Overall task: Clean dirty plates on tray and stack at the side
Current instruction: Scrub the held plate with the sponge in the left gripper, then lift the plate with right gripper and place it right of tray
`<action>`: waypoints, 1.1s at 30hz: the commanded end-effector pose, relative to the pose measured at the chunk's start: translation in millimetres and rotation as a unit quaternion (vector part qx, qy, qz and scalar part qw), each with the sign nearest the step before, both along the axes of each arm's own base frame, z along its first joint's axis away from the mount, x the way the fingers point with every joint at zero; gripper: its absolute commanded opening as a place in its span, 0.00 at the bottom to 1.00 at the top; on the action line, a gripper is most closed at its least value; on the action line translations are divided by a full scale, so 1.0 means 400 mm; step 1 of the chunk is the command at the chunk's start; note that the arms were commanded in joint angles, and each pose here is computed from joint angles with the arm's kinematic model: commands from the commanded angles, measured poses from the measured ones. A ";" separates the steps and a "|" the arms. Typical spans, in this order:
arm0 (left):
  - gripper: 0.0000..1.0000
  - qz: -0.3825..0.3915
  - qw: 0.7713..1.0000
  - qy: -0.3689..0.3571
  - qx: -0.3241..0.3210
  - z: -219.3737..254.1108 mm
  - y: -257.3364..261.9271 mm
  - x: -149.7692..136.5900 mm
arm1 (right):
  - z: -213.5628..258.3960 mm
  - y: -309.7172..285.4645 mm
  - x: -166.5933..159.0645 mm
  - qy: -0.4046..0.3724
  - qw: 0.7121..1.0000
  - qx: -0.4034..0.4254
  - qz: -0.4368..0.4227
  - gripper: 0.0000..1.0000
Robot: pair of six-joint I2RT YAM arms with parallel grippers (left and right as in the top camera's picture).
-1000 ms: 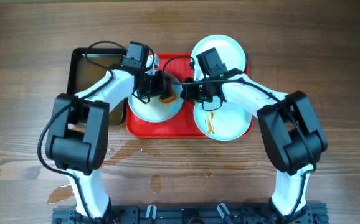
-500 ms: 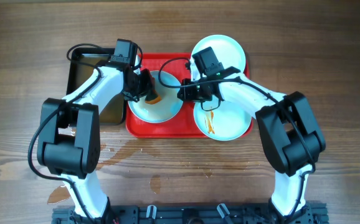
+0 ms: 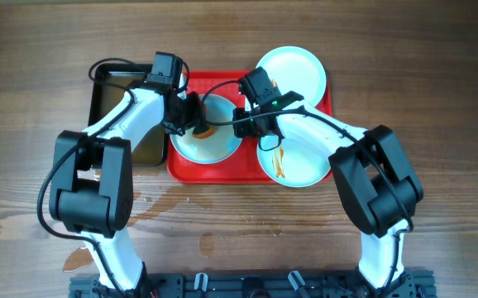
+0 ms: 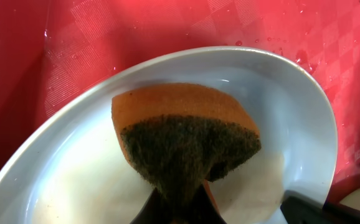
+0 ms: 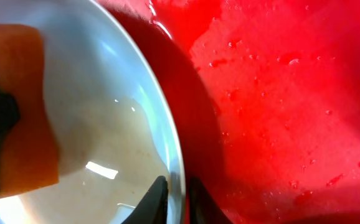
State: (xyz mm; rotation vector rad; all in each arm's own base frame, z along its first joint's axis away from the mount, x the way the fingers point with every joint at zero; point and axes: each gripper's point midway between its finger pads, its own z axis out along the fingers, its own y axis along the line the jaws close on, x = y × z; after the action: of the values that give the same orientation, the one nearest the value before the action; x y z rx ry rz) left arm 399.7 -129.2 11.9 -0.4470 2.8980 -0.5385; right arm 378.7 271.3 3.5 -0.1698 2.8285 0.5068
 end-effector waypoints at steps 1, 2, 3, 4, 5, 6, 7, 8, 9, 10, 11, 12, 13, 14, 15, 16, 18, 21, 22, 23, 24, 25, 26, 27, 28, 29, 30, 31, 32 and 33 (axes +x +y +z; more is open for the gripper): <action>0.04 0.006 1.000 -0.003 0.004 0.006 0.005 0.005 | -0.039 0.008 -0.010 0.021 1.000 -0.005 -0.008 0.04; 0.04 0.006 1.000 -0.003 0.004 0.006 0.005 0.005 | -0.044 0.009 -0.013 0.027 1.000 -0.003 -0.010 0.04; 0.04 0.006 1.000 -0.003 0.004 0.006 0.005 0.005 | -0.046 0.013 -0.017 0.034 0.999 0.003 -0.015 0.04; 0.04 0.006 1.000 -0.003 0.004 0.006 0.004 0.005 | -0.046 0.014 -0.018 0.037 0.999 0.007 -0.015 0.04; 0.04 0.005 1.000 -0.005 0.002 0.009 0.002 0.007 | -0.044 0.017 -0.019 0.042 0.999 0.014 -0.020 0.04; 0.04 0.000 1.000 -0.014 -0.005 0.030 -0.004 0.011 | -0.041 0.021 -0.016 0.045 0.998 0.024 -0.025 0.04; 0.04 -0.001 1.000 -0.021 -0.007 0.051 -0.004 0.013 | -0.039 0.022 -0.014 0.046 0.998 0.029 -0.025 0.04; 0.04 -0.003 0.999 -0.031 -0.008 0.080 -0.003 0.017 | -0.037 0.022 -0.013 0.050 0.998 0.036 -0.025 0.04; 0.04 -0.007 0.999 -0.049 -0.009 0.126 0.002 0.020 | -0.035 0.020 -0.012 0.053 0.997 0.042 -0.024 0.04; 0.04 -0.006 0.998 -0.063 -0.010 0.174 0.011 0.020 | -0.032 0.016 -0.009 0.057 0.997 0.050 -0.022 0.04; 0.04 0.000 0.997 -0.070 -0.011 0.203 0.023 0.017 | -0.030 0.014 -0.008 0.058 0.997 0.055 -0.017 0.04; 0.04 0.009 0.997 -0.080 -0.012 0.243 0.045 0.009 | -0.028 0.011 -0.005 0.060 0.996 0.061 -0.015 0.04; 0.04 0.033 0.996 -0.088 -0.011 0.294 0.096 -0.007 | -0.028 0.005 -0.001 0.060 0.996 0.062 -0.017 0.04; 0.04 0.046 0.995 -0.088 -0.010 0.313 0.124 -0.016 | -0.027 0.005 0.000 0.058 0.996 0.063 -0.015 0.04; 0.04 0.056 0.994 -0.090 -0.005 0.332 0.163 -0.030 | -0.023 0.006 0.002 0.056 0.996 0.063 -0.015 0.04; 0.04 0.058 0.994 -0.089 0.001 0.341 0.188 -0.040 | -0.019 0.004 0.005 0.053 0.996 0.063 -0.015 0.04; 0.04 0.088 0.993 -0.069 0.023 0.334 0.276 -0.068 | 0.015 0.008 0.020 0.030 0.997 0.068 -0.009 0.05; 0.04 0.119 0.990 -0.047 0.054 0.315 0.345 -0.090 | 0.078 -0.011 0.047 -0.011 0.998 0.053 -0.022 0.04; 0.04 0.125 0.989 -0.046 0.067 0.313 0.359 -0.092 | 0.100 -0.019 0.053 -0.024 0.998 0.049 -0.026 0.04; 0.04 0.129 0.987 -0.046 0.082 0.311 0.373 -0.093 | 0.128 -0.026 0.058 -0.037 0.998 0.045 -0.030 0.04; 0.04 0.132 0.986 -0.046 0.090 0.310 0.380 -0.093 | 0.156 -0.036 0.062 -0.053 0.997 0.039 -0.031 0.04; 0.04 0.133 0.986 -0.046 0.093 0.310 0.383 -0.093 | 0.173 -0.045 0.063 -0.063 0.997 0.030 -0.033 0.04; 0.04 0.134 0.985 -0.048 0.097 0.310 0.387 -0.091 | 0.192 -0.056 0.066 -0.078 0.996 0.015 -0.037 0.04; 0.04 0.134 0.985 -0.049 0.098 0.311 0.388 -0.089 | 0.201 -0.061 0.067 -0.085 0.996 0.007 -0.040 0.04; 0.04 0.135 0.985 -0.051 0.098 0.312 0.389 -0.087 | 0.209 -0.066 0.070 -0.091 0.995 -0.005 -0.041 0.04; 0.04 0.138 0.984 -0.052 0.100 0.312 0.392 -0.085 | 0.222 -0.068 0.073 -0.103 0.994 -0.028 -0.037 0.04; 0.04 0.139 0.984 -0.054 0.101 0.313 0.393 -0.084 | 0.232 -0.072 0.077 -0.113 0.992 -0.046 -0.040 0.04; 0.04 0.139 0.984 -0.054 0.101 0.313 0.394 -0.083 | 0.246 -0.078 0.080 -0.123 0.989 -0.068 -0.040 0.04; 0.04 0.140 0.984 -0.054 0.100 0.313 0.394 -0.083 | 0.265 -0.081 0.086 -0.137 0.986 -0.089 -0.039 0.04; 0.04 0.140 0.984 -0.054 0.100 0.313 0.393 -0.083 | 0.290 -0.088 0.094 -0.153 0.981 -0.113 -0.046 0.04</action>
State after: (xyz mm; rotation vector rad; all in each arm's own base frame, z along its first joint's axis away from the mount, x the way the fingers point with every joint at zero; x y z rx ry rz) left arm 363.3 22.8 132.6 -0.7590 2.7052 -0.2419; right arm 396.3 240.9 82.4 -0.1388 2.6933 0.2812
